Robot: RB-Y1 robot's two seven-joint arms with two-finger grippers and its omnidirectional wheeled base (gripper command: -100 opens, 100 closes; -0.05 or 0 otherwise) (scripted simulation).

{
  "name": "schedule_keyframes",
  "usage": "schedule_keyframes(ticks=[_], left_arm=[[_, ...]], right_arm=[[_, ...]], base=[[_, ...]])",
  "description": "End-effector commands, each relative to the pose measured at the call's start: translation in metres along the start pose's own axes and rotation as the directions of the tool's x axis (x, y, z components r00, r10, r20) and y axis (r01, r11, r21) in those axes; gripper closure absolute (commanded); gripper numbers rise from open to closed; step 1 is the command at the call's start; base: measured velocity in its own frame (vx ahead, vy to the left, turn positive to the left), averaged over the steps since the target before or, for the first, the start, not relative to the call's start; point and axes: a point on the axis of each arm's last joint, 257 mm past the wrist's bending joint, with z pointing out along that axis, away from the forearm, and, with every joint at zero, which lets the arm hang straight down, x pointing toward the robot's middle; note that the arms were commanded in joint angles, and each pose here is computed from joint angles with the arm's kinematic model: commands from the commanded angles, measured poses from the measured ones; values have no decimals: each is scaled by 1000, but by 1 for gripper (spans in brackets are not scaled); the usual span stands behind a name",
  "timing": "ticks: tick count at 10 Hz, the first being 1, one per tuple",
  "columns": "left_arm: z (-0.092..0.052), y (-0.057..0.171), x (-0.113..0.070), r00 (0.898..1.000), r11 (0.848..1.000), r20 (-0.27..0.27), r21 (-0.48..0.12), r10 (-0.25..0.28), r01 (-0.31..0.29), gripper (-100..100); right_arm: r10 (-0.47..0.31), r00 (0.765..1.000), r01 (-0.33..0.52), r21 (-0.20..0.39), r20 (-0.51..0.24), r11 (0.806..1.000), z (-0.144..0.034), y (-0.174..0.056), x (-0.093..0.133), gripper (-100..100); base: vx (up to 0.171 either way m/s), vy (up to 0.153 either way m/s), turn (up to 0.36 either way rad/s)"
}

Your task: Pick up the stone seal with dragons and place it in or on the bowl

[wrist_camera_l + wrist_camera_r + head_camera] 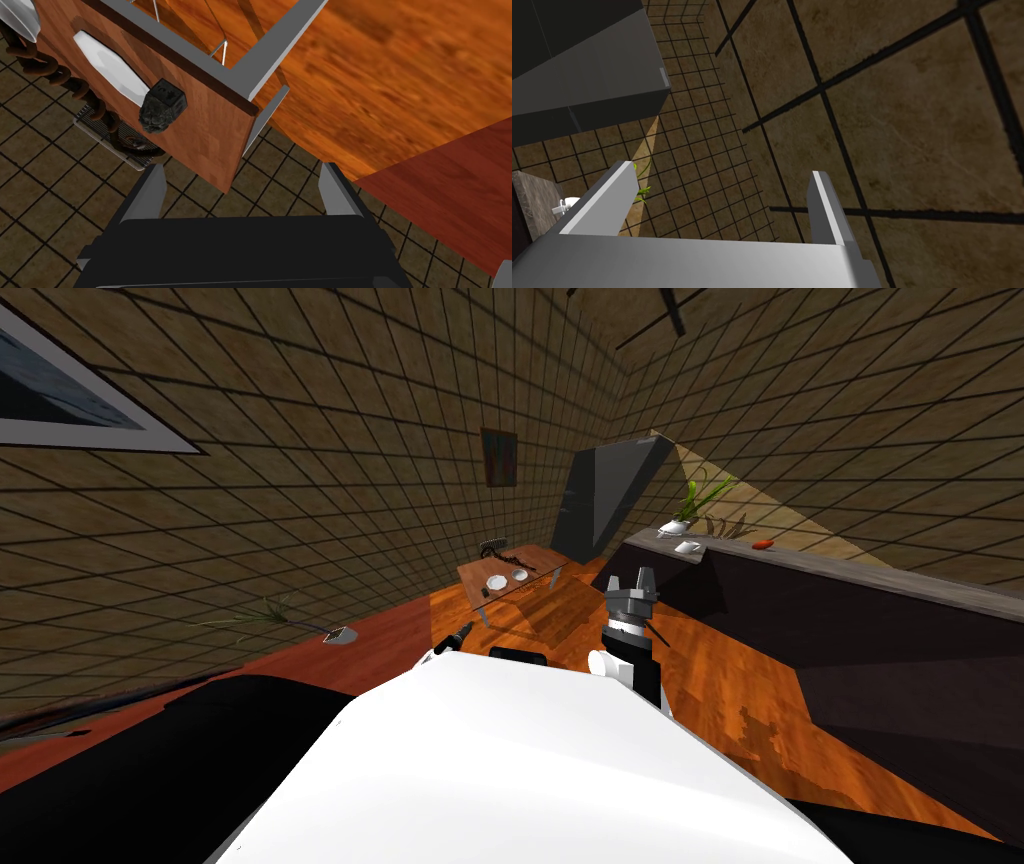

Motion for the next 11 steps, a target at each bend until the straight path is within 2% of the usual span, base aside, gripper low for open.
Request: schedule_keyframes(ticks=[1,4,5,6,7,11], left_arm=[[3,24,8,999,998,-35,-64,19,-21,-100],[7,60,18,995,985,-91,-159,46,-60,-100],[7,60,18,995,985,-91,-159,46,-60,-100],[8,73,20,992,977,-115,-196,58,-80,-100],[8,74,20,992,977,-116,-197,58,-80,-100],[11,105,21,980,948,-177,-286,92,-141,-100]], right_arm=[[0,1000,0,0,0,1000,0,0,0,0],[0,1000,0,0,0,1000,0,0,0,0],[0,1000,0,0,0,1000,0,0,0,0],[0,1000,0,0,0,1000,0,0,0,0],[0,1000,0,0,0,1000,0,0,0,0],[0,1000,0,0,0,1000,0,0,0,0]], base=[[62,-76,-36],[79,-73,-34],[54,-54,-16],[82,-65,-43],[75,-56,-18],[124,-57,-45]])
